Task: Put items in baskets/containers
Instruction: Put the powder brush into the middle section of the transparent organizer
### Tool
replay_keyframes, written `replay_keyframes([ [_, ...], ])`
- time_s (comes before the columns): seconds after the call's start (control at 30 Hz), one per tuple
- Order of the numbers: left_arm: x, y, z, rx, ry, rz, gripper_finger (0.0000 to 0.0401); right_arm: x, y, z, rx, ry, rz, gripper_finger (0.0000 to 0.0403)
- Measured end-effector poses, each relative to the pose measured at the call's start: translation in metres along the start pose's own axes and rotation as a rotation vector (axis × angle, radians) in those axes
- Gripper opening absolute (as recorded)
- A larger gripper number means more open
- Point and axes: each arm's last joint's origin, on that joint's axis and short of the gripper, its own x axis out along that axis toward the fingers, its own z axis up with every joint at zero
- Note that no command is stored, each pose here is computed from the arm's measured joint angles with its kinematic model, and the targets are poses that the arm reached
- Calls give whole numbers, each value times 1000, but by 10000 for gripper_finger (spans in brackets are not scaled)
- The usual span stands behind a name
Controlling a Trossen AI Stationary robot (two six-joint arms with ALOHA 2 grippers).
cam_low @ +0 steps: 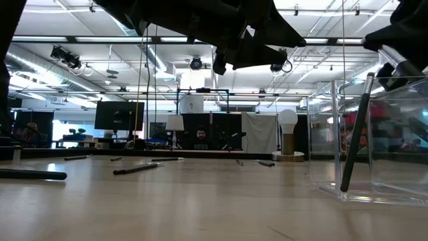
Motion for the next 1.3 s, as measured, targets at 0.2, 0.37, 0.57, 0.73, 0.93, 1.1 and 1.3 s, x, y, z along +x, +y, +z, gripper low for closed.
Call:
replay_keyframes([
  [0.2,0,0,0,-2,0,1,220,0,1,1,-28,-8,12,6],
  [0.37,0,0,0,-4,0,1,220,0,1,1,-35,-6,13,6],
  [0.57,0,0,0,-1,0,3,220,2,2,-3,-83,-5,21,6],
  [0.73,0,1,0,0,-3,20,220,7,2,-11,-134,1,18,6],
  [0.93,0,1,0,1,-3,20,220,11,2,-20,-153,41,55,12],
  [1.1,0,1,0,1,-3,20,220,12,0,-25,-167,71,63,26],
  [1.3,0,1,0,2,-6,31,220,12,1,-26,-179,84,82,45],
])
